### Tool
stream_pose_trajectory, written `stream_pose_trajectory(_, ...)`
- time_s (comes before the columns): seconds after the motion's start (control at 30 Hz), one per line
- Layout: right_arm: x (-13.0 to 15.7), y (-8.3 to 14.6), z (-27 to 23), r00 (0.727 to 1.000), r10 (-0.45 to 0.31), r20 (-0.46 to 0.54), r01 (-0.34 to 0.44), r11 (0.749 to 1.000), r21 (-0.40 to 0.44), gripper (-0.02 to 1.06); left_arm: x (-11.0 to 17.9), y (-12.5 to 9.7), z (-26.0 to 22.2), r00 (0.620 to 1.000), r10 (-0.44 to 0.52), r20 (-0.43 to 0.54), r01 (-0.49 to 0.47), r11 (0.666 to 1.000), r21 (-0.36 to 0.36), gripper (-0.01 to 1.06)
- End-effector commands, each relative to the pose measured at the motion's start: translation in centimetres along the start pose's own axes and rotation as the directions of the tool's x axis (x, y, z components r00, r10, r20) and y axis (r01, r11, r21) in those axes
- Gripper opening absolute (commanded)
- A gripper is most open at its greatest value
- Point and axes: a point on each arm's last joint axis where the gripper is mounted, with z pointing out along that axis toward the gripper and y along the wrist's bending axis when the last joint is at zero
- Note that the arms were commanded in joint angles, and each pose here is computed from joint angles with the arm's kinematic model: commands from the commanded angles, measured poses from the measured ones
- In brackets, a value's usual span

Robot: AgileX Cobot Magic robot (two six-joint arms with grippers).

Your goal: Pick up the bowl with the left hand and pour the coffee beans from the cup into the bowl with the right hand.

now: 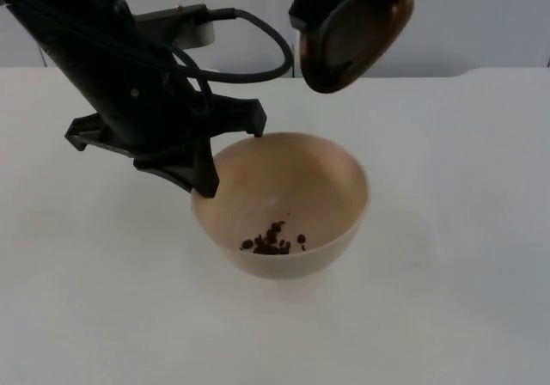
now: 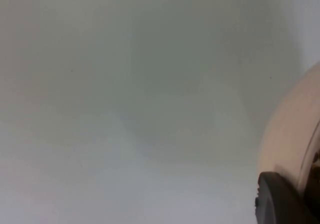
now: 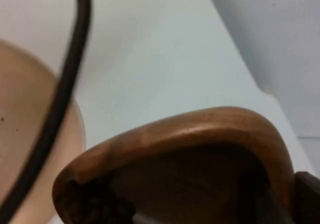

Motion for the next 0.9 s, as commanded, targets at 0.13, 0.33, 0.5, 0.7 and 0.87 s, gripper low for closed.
stream_pose_trajectory(0.13,1.2,-1.9,0.4,0.995,0.093,-0.044,-0.1,0.979,-0.178,0.0,-0.1,-0.3,-0.1,1.0,0.001,0.001,-0.001,1.0,0.008,0.0)
stream_pose_trajectory(0.33,2.1,-2.8,1.8,0.982,0.159,-0.101,-0.184,0.924,-0.335,0.0,0.0,-0.2,-0.1,1.0,0.006,-0.002,-0.006,1.0,0.004,0.0)
stream_pose_trajectory(0.5,2.5,-3.5,2.4,0.975,0.188,-0.122,-0.22,0.908,-0.357,0.0,0.0,-0.2,-0.1,1.0,0.006,-0.002,-0.006,1.0,0.004,0.0)
stream_pose_trajectory(0.7,2.7,-3.9,2.7,0.97,0.203,-0.134,-0.24,0.891,-0.386,0.0,0.0,-0.2,-0.1,1.0,0.009,-0.002,-0.009,1.0,0.002,0.0)
stream_pose_trajectory(0.87,2.9,-4.2,3.0,0.967,0.212,-0.14,-0.252,0.872,-0.419,0.0,0.0,-0.2,-0.1,1.0,0.009,-0.011,-0.009,1.0,0.002,0.0)
